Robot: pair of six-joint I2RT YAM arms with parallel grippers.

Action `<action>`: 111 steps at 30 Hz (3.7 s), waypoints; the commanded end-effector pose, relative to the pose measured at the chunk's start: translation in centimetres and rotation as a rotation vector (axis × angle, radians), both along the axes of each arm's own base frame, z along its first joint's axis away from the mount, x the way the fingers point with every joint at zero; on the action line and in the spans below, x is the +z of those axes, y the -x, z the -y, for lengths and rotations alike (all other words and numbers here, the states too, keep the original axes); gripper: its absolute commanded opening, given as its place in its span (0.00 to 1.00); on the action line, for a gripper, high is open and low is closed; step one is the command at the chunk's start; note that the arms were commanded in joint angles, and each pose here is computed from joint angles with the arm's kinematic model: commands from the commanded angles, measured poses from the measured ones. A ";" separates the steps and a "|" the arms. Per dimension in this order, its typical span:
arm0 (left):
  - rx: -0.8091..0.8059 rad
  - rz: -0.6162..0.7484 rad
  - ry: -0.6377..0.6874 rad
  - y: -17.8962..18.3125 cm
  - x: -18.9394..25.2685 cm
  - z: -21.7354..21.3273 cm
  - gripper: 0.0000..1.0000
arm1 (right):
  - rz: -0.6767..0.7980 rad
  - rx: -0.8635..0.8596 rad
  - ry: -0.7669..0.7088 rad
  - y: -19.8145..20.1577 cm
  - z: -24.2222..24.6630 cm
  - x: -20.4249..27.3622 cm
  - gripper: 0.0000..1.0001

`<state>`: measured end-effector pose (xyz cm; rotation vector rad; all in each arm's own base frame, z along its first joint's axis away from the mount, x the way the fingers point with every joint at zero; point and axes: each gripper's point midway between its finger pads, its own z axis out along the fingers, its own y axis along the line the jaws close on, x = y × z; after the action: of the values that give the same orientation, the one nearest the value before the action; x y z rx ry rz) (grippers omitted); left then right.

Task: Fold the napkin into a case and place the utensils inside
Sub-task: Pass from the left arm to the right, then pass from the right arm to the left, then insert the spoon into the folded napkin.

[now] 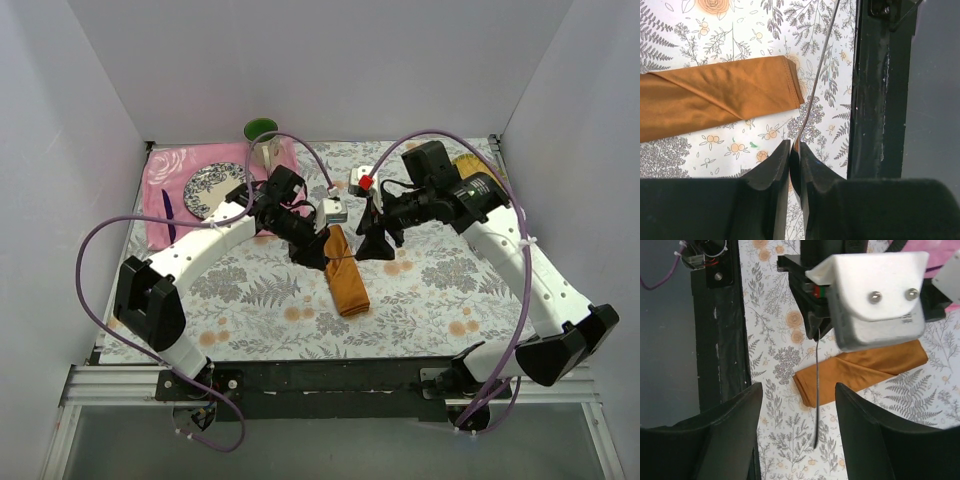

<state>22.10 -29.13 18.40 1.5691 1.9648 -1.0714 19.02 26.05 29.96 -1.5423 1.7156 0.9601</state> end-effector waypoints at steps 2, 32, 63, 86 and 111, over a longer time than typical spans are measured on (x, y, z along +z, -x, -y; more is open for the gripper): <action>-0.050 0.109 0.024 0.0 1.4 0.6 0.11 | -0.066 -0.060 -0.034 -0.8 0.2 0.4 0.67; 0.056 0.047 0.081 -1.3 2.9 0.9 0.30 | -0.105 -0.006 0.169 -0.6 2.6 -8.8 0.01; 0.768 -0.214 0.764 -13.1 13.5 -7.7 0.75 | -0.790 -0.432 -0.387 -8.2 0.4 -1.3 0.01; 0.690 -0.314 0.746 -12.9 11.3 -2.9 0.21 | -0.873 -0.408 -0.401 -7.4 0.3 -1.0 0.01; 0.332 -0.034 0.451 -14.5 2.8 -7.1 0.00 | -0.627 -0.561 -0.282 -10.1 6.6 -4.7 0.99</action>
<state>36.71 -22.62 23.18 0.7493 1.8192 -1.3549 29.51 20.11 24.74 -0.4213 2.1744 1.4828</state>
